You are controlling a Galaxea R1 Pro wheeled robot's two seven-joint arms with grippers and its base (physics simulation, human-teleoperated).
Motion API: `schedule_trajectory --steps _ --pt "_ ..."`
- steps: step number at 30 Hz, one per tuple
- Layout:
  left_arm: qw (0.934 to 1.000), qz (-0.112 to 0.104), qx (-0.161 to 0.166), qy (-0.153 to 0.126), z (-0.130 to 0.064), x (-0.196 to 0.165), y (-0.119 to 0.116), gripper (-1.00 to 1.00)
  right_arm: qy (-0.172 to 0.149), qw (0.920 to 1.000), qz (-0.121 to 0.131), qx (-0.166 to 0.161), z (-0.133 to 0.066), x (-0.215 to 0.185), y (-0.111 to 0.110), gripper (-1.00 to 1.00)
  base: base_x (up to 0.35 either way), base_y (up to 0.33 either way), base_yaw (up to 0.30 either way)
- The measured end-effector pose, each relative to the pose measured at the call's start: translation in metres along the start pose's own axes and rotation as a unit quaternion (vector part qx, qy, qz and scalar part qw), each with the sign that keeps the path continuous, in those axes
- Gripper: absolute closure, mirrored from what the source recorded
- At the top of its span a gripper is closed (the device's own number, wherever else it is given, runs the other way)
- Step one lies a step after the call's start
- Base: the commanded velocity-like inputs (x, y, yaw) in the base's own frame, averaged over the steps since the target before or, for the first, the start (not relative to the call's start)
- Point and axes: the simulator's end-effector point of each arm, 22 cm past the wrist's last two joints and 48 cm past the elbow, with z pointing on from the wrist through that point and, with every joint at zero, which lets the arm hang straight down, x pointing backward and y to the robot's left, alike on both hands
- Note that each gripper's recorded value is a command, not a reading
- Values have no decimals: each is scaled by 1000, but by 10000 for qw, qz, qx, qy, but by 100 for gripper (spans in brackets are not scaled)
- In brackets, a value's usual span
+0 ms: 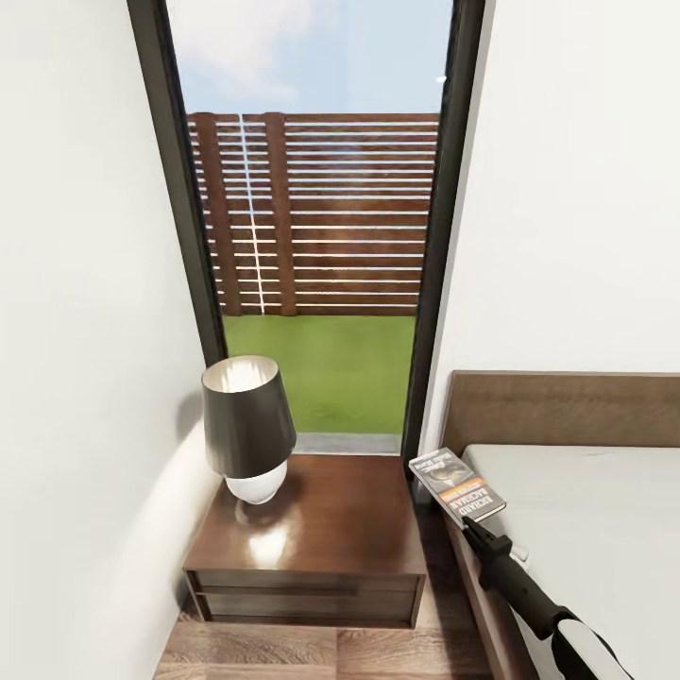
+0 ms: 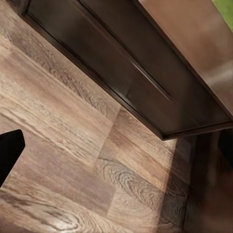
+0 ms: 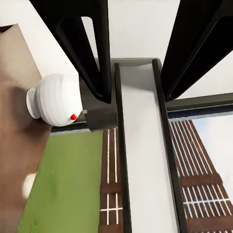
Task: In the bedroom, move the book from the bed onto either nightstand, and place the two sandals side by side next to the bed.
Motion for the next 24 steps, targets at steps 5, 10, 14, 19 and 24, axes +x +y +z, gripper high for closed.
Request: schedule_trajectory --steps 5,10,14,19,24 --pt "10000 -8 -15 -7 0 0 1 -100 9 10000 -10 4 -1 -1 0 100 0 0 0" --pt "10000 -4 -1 -27 1 -2 0 -100 39 9999 -66 -89 2 0 10 100 0 0 0" --pt "9999 4 79 -98 5 -9 -6 -100 71 9998 -131 -136 5 1 17 100 0 0 0" --pt "9990 76 292 -335 15 -42 -14 -100 106 9995 -198 -232 7 2 27 100 0 0 0" --pt "9971 -47 676 -340 28 -63 -39 -100 188 9984 -334 -412 13 6 48 100 0 0 0"
